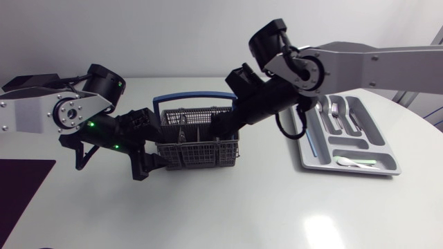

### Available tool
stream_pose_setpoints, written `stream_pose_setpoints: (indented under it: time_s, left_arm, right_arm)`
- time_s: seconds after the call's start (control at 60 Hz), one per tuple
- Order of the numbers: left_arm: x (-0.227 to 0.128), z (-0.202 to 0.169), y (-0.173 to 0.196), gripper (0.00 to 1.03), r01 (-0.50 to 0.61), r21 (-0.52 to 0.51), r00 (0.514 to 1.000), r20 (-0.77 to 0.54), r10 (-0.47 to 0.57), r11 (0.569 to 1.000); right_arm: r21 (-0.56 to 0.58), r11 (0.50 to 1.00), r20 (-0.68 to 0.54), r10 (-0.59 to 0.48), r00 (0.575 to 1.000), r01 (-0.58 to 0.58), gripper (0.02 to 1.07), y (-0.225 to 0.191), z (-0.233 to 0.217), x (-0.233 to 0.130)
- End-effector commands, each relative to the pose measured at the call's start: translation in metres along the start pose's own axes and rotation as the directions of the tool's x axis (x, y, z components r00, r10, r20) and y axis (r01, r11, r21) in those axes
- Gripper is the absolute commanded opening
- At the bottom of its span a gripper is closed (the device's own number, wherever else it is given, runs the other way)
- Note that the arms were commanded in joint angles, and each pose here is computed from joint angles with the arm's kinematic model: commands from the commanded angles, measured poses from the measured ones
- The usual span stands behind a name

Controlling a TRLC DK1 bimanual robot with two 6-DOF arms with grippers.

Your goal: Unload the cutlery basket into the drawer organizer.

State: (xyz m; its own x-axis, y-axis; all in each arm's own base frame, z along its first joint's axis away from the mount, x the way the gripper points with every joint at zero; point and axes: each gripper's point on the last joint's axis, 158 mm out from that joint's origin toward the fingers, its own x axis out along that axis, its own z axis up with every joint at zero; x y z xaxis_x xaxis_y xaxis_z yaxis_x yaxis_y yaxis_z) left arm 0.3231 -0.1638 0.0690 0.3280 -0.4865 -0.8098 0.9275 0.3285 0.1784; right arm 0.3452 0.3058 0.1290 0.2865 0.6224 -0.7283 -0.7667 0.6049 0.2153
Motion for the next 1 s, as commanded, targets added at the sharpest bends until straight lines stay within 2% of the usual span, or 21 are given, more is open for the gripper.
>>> stream_pose_setpoints:
  time_s: [0.0, 0.117, 0.367, 0.483, 0.6, 0.75, 0.9, 0.983]
  left_arm:
    - [-0.002, -0.004, 0.0, 0.83, 0.003, -0.02, 1.0, 0.028, -0.003, 1.0]
    - [-0.003, -0.004, 0.002, 0.83, 0.002, -0.047, 0.998, 0.058, 0.0, 0.999]
    - [0.0, -0.007, -0.003, 0.83, 0.014, -0.059, 0.996, 0.084, -0.01, 0.998]
    - [0.0, -0.006, -0.002, 0.83, 0.012, -0.063, 0.996, 0.089, -0.006, 0.998]
    - [-0.001, -0.005, -0.002, 0.83, 0.015, -0.066, 0.995, 0.097, -0.008, 0.998]
    - [-0.001, -0.004, -0.002, 0.83, 0.016, -0.071, 0.994, 0.105, -0.008, 0.997]
    - [-0.001, -0.004, -0.002, 0.83, 0.013, -0.075, 0.994, 0.108, -0.005, 0.997]
    - [0.0, -0.004, -0.003, 0.83, 0.015, -0.076, 0.994, 0.107, -0.007, 0.997]
  right_arm:
    - [0.023, 1.0, -0.006, 0.018, 1.0, -0.018, 0.87, 0.007, 0.008, 0.019]
    - [0.026, 0.999, -0.016, 0.028, 0.999, -0.028, 0.86, 0.012, 0.015, 0.038]
    - [0.04, 0.998, -0.022, 0.043, 0.999, -0.042, 0.61, 0.018, 0.027, 0.068]
    - [0.035, 0.998, -0.033, 0.052, 0.998, -0.051, 0.6, 0.023, 0.027, 0.078]
    - [0.036, 0.998, -0.043, 0.053, 0.998, -0.051, 0.55, 0.024, 0.027, 0.088]
    - [0.023, 0.999, -0.051, 0.035, 0.998, -0.034, 0.45, 0.026, 0.023, 0.097]
    - [0.023, 0.999, -0.054, 0.036, 0.998, -0.035, 0.29, 0.026, 0.022, 0.099]
    - [0.019, 0.999, -0.06, 0.039, 0.997, -0.038, 0.28, 0.028, 0.02, 0.102]
